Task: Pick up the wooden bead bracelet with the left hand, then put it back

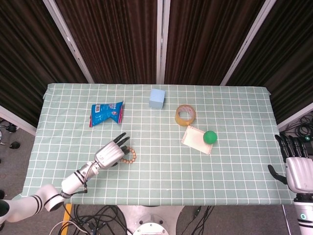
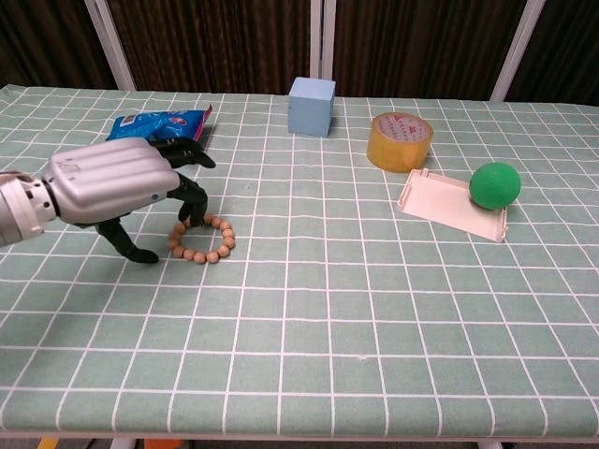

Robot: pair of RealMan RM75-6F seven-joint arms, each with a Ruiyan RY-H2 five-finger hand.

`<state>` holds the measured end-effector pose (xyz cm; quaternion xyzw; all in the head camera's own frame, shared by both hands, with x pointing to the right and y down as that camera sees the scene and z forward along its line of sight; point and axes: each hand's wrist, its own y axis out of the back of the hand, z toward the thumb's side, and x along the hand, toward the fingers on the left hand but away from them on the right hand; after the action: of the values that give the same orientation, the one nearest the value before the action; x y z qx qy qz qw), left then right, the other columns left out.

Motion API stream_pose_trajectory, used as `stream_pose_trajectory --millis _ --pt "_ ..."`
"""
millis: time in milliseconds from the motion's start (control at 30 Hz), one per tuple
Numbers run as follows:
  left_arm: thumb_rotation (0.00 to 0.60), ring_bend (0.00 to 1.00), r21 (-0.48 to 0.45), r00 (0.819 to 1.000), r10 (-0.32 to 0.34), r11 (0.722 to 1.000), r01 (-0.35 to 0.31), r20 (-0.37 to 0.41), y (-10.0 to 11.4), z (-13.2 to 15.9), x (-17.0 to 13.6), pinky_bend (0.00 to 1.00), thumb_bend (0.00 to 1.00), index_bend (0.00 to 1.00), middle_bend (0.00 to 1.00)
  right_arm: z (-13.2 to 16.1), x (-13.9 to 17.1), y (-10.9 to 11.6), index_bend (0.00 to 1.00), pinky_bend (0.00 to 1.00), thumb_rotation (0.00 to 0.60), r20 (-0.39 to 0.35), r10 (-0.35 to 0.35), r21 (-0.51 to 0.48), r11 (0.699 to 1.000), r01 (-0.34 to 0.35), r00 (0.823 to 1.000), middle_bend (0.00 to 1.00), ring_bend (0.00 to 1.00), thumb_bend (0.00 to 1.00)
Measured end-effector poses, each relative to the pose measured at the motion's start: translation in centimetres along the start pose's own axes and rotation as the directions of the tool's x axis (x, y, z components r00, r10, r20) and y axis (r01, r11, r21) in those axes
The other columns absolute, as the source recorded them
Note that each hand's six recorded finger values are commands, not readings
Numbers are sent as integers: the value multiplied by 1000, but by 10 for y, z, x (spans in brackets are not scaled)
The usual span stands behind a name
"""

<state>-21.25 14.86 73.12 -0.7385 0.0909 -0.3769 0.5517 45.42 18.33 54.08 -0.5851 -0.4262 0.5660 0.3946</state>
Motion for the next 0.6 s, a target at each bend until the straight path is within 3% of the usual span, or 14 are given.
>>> stream_pose_trajectory --millis 600 --pt "600 157 8 999 -40 999 40 26 -14 10 10 46 231 479 517 -6 3 0 0 0 600 24 -2 0 1000 2 1000 45 0 157"
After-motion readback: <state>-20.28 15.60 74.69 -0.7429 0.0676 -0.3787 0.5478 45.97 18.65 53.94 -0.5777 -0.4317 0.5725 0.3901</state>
